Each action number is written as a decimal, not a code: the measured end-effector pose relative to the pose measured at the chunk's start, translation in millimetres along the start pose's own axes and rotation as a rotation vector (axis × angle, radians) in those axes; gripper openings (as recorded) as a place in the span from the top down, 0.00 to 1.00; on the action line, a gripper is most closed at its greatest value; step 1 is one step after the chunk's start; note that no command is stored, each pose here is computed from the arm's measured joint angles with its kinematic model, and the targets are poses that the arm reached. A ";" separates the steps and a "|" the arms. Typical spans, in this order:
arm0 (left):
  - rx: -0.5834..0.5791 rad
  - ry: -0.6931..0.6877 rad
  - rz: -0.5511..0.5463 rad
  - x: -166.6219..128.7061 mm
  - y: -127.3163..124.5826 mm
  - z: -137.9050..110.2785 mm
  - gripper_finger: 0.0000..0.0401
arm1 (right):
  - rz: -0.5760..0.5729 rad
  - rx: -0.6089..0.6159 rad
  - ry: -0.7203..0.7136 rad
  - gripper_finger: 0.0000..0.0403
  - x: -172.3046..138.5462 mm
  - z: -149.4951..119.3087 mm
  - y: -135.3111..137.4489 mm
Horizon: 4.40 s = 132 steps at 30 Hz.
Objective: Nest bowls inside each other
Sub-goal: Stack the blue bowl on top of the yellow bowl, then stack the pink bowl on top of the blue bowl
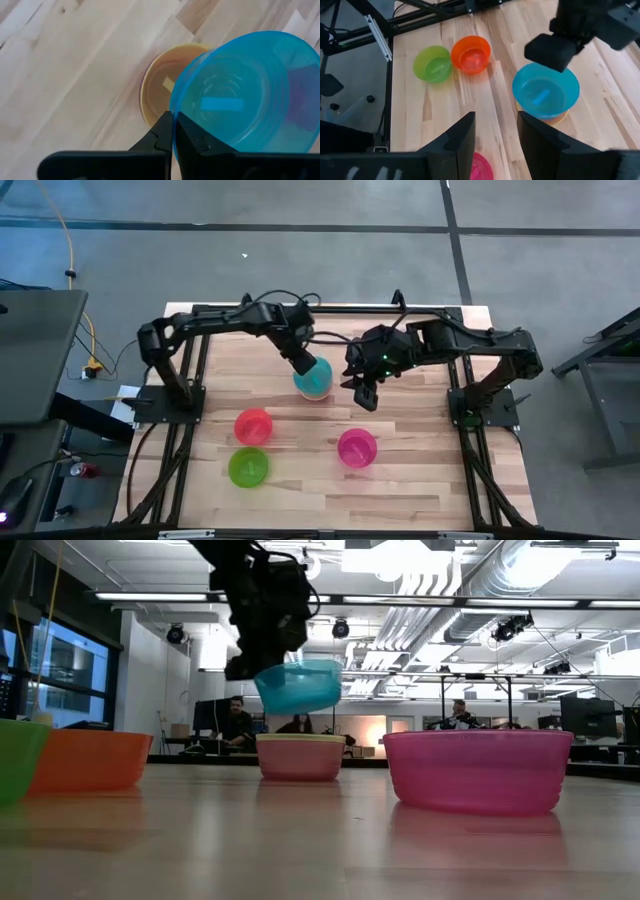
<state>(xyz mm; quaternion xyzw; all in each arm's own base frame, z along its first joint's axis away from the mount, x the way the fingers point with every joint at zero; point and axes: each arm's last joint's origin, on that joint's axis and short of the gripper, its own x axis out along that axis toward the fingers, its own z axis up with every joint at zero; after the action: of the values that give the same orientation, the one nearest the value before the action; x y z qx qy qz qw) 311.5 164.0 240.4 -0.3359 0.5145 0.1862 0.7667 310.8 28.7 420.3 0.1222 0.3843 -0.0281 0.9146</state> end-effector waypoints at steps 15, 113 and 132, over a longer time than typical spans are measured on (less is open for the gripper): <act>0.030 0.030 0.069 17.4 -1.2 6.4 1.00 | -0.002 -0.010 0.012 0.66 -0.7 -6.4 14.4; 0.246 -0.522 -0.114 -156.4 -7.6 -126.1 0.58 | -0.197 0.872 0.172 0.66 84.6 -224.6 17.0; 0.247 -0.516 -0.111 -154.8 -7.8 -125.1 0.58 | -0.126 0.884 0.303 0.66 122.1 -219.1 11.1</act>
<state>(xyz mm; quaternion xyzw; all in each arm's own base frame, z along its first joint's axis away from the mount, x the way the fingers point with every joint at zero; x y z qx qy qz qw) 171.2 79.4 353.8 -0.2092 0.3022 0.1589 0.9163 245.8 98.3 188.1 0.4790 0.4714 -0.2265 0.7051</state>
